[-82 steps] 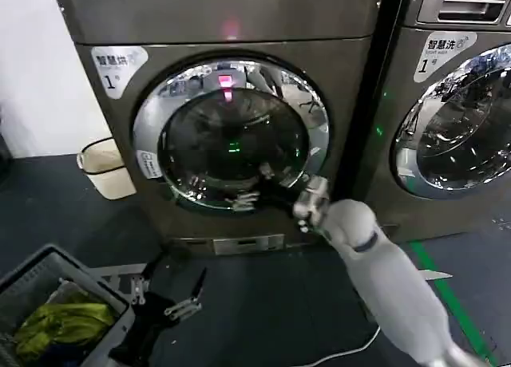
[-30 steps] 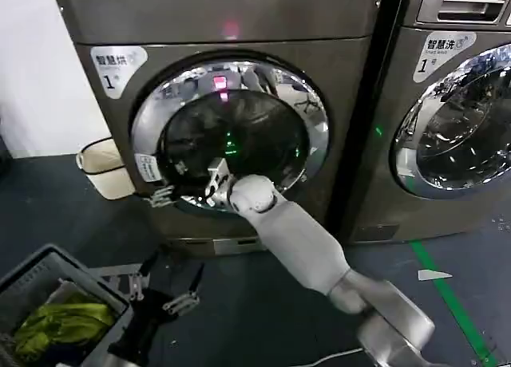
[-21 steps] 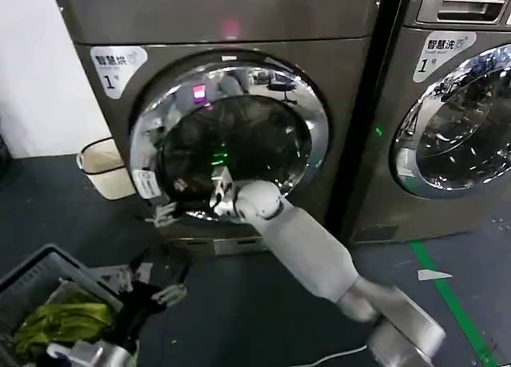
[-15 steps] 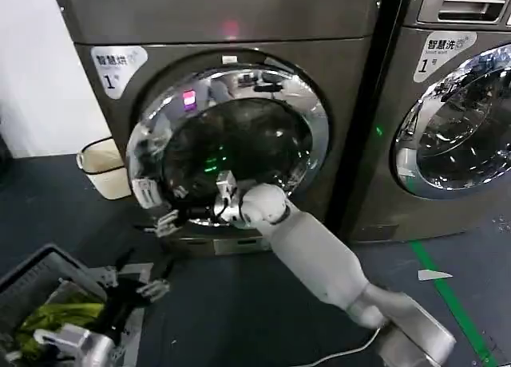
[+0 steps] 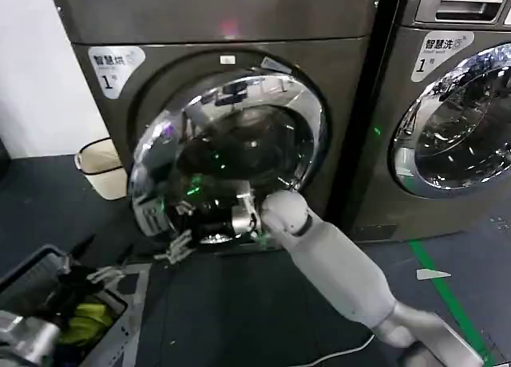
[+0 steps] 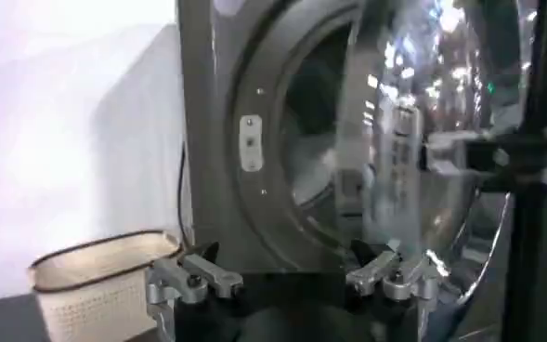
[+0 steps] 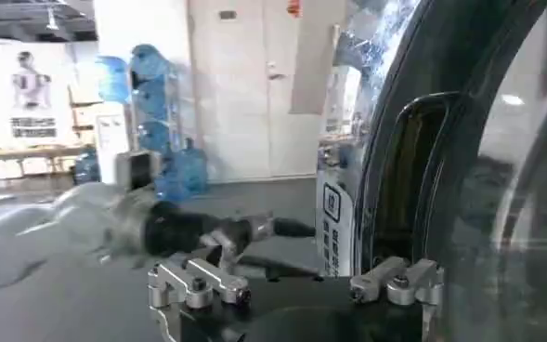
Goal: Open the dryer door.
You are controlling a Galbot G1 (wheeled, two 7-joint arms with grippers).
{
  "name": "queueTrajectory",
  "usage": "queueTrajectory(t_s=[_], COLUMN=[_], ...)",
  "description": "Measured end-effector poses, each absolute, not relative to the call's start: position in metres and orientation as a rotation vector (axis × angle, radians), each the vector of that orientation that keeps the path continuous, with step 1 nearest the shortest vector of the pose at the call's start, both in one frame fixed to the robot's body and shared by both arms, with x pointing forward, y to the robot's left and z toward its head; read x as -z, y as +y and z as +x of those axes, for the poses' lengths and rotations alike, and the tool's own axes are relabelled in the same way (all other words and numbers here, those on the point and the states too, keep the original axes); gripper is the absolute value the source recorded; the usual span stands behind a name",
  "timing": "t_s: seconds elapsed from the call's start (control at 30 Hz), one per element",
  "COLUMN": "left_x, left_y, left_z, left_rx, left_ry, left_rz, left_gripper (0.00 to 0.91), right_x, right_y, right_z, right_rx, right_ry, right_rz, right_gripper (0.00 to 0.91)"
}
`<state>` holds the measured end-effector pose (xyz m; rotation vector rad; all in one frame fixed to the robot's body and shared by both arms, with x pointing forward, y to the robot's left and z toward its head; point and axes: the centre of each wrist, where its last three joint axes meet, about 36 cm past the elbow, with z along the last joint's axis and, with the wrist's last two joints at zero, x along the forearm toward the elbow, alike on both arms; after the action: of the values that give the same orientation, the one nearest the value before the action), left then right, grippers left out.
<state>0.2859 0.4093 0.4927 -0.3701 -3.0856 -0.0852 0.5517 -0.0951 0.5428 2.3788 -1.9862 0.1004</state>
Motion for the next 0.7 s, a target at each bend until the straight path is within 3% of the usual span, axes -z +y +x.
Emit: queueTrajectory(t_s=[0.33,0.7], left_x=[-0.502,-0.522], left_y=[0.419,0.398], left_z=[0.304,0.342], left_rx=[0.093,0.037], left_ry=[-3.114,-3.112], left_rz=[-0.414,-0.739], left_gripper=[0.907,0.907], right_x=[-0.534,-0.515], right_y=[-0.148,-0.211], right_z=[0.538,0.537], right_rx=[-0.082,-0.067], right_ry=[-1.782,-1.774], right_rz=[2.496,2.460], right_gripper=[0.907,0.907])
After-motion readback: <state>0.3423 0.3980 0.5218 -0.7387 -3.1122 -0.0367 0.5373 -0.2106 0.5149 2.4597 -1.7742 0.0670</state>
